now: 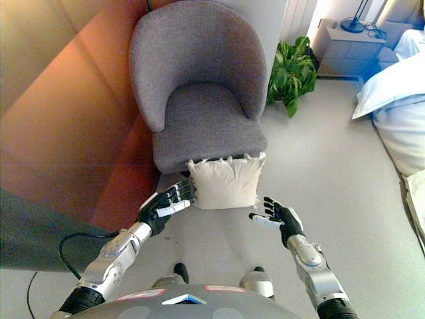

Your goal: Pick up the pillow and put it on the sofa.

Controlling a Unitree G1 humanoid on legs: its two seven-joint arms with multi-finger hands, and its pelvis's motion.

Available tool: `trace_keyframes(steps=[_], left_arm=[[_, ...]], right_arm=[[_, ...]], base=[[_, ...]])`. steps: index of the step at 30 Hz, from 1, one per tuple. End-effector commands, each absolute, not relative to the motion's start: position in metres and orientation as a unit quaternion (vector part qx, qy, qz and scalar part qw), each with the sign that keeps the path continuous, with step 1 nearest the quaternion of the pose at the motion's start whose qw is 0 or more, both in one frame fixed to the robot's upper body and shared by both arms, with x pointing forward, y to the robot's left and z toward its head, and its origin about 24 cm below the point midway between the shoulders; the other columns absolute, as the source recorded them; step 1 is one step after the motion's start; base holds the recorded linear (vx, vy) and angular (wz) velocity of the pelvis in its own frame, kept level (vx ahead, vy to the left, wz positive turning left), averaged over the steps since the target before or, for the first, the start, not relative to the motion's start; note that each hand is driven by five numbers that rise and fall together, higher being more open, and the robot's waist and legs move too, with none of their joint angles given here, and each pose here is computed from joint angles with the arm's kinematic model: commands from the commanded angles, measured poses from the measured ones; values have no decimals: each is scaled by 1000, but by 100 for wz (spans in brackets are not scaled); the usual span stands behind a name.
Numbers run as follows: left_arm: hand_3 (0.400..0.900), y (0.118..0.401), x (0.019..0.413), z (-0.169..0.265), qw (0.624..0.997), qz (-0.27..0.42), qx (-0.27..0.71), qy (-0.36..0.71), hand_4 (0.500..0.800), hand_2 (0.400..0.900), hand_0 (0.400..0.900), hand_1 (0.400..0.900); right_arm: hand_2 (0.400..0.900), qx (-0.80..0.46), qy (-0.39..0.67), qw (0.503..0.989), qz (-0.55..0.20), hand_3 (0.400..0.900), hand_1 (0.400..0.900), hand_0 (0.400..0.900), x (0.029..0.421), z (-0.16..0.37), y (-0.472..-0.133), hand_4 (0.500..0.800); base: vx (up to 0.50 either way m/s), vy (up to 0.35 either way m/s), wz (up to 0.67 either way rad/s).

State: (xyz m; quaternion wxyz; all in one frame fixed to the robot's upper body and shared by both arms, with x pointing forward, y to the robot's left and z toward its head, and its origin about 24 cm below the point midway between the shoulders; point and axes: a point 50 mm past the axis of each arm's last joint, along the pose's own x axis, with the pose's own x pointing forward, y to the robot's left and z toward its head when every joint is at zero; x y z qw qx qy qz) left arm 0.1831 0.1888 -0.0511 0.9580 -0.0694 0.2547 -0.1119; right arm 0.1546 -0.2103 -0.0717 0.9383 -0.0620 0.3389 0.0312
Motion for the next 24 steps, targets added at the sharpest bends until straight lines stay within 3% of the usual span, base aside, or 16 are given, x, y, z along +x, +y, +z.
trace_keyframes(steps=[1,8,24], left_arm=[[900,199,220,-8,987,-92,-40,124,800,900,900,900],[900,197,215,-6,984,-128,-29,120,800,900,900,900],[900,198,211,-10,984,-116,-31,131,800,900,900,900]], right_arm=[[900,-55,229,972,24,900,900,900,195,-37,-203,800],[900,-58,227,972,30,900,900,900,191,-37,-205,800],[900,-60,228,971,31,900,900,900,191,-38,-200,800]], base=[[-16,-8,3],[-7,-5,-2],[1,-4,0]])
